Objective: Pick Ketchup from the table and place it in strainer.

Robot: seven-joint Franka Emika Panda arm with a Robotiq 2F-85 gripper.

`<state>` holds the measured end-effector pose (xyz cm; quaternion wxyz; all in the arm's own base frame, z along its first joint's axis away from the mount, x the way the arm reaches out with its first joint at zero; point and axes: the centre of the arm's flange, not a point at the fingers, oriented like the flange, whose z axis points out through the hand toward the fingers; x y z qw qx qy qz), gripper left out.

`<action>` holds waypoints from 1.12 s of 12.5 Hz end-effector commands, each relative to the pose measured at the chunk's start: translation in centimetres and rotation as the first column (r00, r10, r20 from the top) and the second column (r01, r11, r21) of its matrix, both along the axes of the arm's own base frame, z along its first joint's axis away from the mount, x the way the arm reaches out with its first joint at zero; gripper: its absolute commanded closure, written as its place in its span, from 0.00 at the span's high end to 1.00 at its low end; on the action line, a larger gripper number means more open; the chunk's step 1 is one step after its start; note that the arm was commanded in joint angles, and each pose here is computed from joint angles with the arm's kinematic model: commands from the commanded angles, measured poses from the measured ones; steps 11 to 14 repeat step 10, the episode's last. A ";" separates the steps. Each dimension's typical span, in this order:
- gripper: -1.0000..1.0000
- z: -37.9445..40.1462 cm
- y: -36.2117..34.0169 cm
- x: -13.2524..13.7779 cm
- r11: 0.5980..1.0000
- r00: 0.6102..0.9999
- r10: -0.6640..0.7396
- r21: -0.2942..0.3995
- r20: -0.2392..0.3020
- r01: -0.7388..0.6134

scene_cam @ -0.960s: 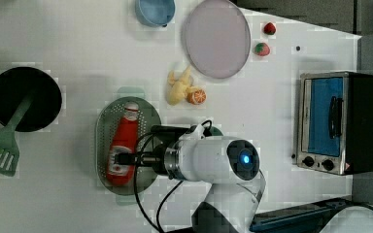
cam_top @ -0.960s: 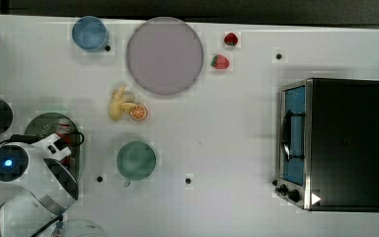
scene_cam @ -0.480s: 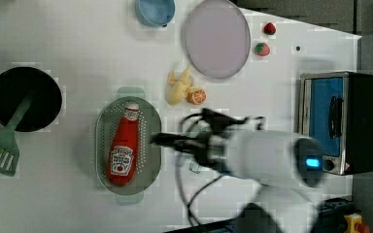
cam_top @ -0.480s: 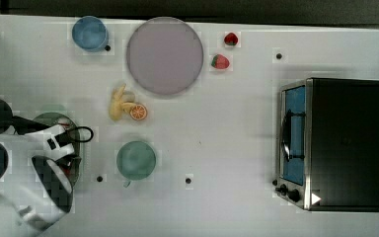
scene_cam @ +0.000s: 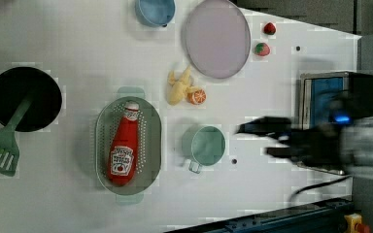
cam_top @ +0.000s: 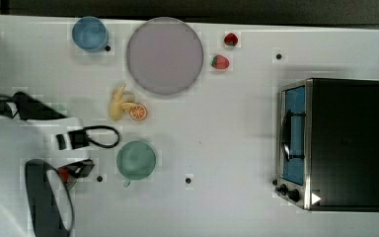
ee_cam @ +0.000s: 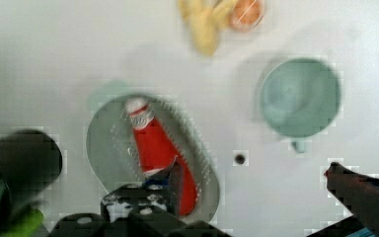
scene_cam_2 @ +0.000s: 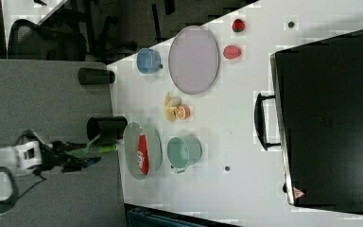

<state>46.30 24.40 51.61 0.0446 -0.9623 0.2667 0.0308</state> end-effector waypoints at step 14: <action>1.00 6.5 -25.1 4.7 0.957 0.963 -0.264 -0.109 0.058 0.269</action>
